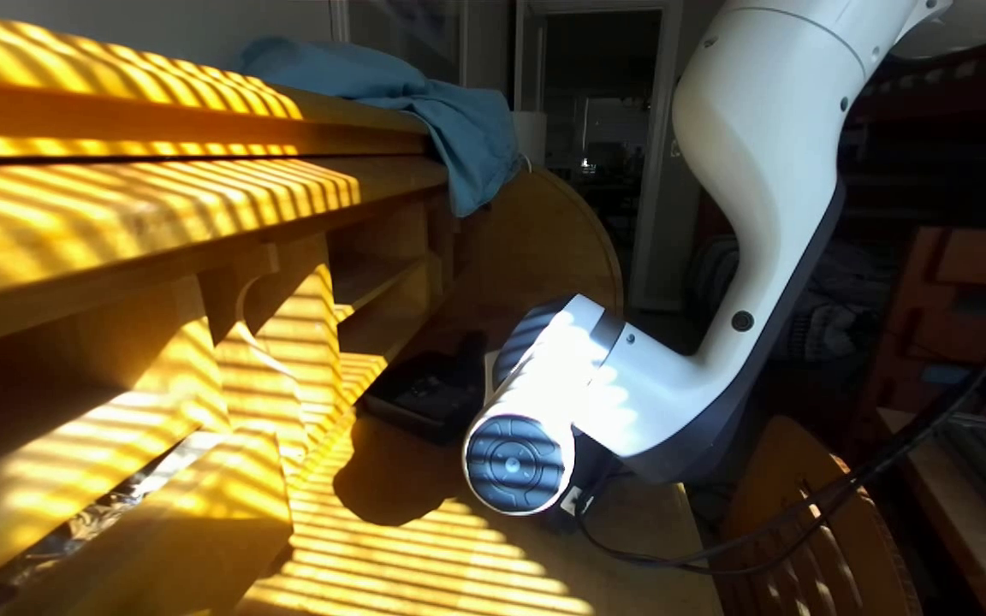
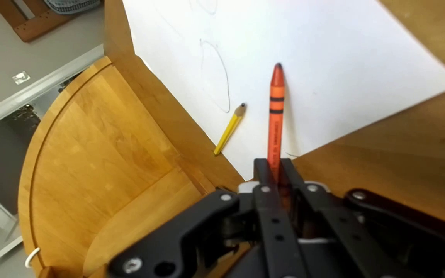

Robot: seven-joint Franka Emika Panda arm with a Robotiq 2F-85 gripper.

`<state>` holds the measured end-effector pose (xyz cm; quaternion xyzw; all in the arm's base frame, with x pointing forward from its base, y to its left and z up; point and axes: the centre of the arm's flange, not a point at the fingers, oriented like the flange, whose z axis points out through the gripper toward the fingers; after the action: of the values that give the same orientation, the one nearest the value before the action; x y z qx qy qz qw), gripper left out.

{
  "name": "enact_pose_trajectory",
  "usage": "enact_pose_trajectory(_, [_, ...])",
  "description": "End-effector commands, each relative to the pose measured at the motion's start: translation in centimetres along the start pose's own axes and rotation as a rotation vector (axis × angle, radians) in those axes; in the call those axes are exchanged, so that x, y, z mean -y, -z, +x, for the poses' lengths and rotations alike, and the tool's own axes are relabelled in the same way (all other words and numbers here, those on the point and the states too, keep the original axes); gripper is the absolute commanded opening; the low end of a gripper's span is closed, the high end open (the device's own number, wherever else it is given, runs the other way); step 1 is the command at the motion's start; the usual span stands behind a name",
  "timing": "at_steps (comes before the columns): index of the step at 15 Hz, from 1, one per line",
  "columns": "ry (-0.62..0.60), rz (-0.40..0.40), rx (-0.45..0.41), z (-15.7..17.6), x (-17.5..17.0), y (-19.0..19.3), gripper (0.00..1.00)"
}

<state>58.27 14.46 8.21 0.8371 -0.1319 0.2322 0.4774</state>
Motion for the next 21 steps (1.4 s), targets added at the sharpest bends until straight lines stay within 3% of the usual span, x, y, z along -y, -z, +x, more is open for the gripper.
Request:
enact_pose_trajectory(1, [-0.011, 0.000, 0.018, -0.1, -0.2, 0.7, 0.02])
enact_pose_trajectory(5, [-0.011, 0.009, 0.006, 0.7, 0.4, 1.4, 0.02])
enact_pose_trajectory(12, [-0.035, -0.058, 0.021, 2.3, -0.4, 1.4, 0.02])
enact_pose_trajectory(21, [0.014, -0.046, 0.038, -0.1, 1.1, 1.3, 0.02])
